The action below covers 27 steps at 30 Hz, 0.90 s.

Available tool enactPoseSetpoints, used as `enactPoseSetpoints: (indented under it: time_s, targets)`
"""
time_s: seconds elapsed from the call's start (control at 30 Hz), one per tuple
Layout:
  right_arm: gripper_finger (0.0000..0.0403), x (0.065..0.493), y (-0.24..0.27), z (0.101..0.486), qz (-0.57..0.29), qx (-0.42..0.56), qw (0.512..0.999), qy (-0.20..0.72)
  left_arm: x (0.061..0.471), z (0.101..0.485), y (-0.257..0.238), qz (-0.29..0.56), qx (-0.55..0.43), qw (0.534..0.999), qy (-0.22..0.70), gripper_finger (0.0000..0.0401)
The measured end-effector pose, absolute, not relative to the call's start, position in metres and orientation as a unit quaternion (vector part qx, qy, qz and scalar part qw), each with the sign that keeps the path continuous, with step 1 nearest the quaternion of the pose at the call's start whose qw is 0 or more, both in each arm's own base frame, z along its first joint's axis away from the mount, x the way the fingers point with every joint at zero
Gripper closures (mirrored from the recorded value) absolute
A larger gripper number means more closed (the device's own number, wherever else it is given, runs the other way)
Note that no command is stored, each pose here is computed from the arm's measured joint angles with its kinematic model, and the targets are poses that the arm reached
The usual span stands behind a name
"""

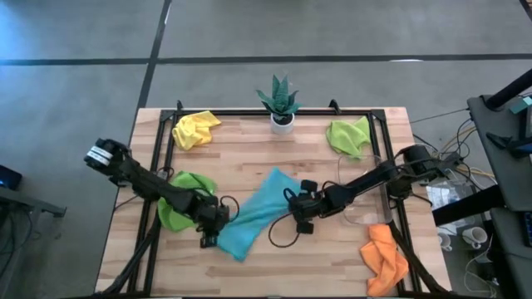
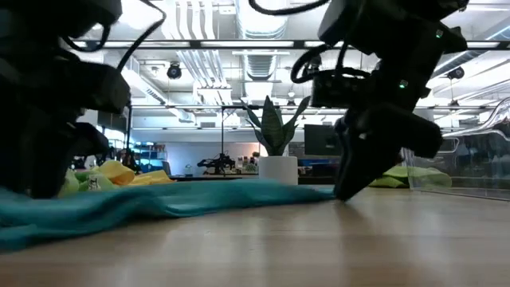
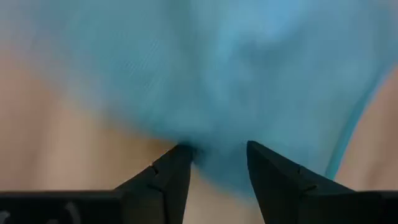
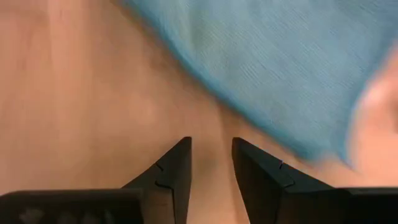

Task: Fold microfiber towels
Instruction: Fold the blue towel on the table

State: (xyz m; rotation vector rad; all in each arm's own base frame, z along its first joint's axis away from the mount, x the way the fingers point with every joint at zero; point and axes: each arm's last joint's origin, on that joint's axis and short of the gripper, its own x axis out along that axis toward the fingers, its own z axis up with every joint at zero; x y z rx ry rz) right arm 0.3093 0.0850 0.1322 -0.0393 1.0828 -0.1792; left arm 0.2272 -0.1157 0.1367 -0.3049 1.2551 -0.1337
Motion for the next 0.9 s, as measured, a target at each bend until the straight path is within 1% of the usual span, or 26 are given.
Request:
enactPoseSetpoints:
  time_s: [0.03,0.1,0.2,0.3,0.37,0.5,0.6,0.7,0.8,0.9]
  targets:
    - [0.0291,0.31,0.084,0.139,-0.091,-0.005,0.862,0.499,0.232,0.14,-0.119,-0.075,-0.15,0.81,0.562,0.0257]
    - [0.0291,0.31,0.079,0.156,-0.124,0.041,0.874,0.469,0.238,0.144,-0.121,-0.086,-0.156,0.823,0.539,0.0257]
    - [0.0285,0.309,0.063,0.166,-0.154,0.099,0.869,0.459,0.246,0.162,-0.125,-0.102,-0.156,0.841,0.508,0.0257]
    - [0.0265,0.313,0.043,0.169,-0.17,0.134,0.864,0.454,0.243,0.171,-0.125,-0.1,-0.149,0.837,0.517,0.0257]
    - [0.0244,0.321,0.03,0.171,-0.178,0.146,0.865,0.445,0.239,0.175,-0.124,-0.094,-0.146,0.832,0.527,0.0257]
    - [0.02,0.34,0.006,0.164,-0.194,0.137,0.868,0.436,0.225,0.18,-0.124,-0.074,-0.145,0.812,0.56,0.0257]
    - [0.018,0.36,-0.008,0.158,-0.203,0.129,0.872,0.427,0.215,0.177,-0.124,-0.049,-0.147,0.791,0.592,0.0257]
    - [0.0173,0.372,-0.02,0.136,-0.209,0.133,0.855,0.456,0.208,0.175,-0.126,-0.013,-0.137,0.784,0.606,0.0257]
    - [0.0173,0.382,-0.031,0.121,-0.194,0.166,0.843,0.473,0.198,0.173,-0.131,0.017,-0.125,0.775,0.619,0.0257]
    - [0.0179,0.389,-0.034,0.11,-0.19,0.176,0.837,0.482,0.187,0.173,-0.143,0.026,-0.1,0.788,0.607,0.0257]
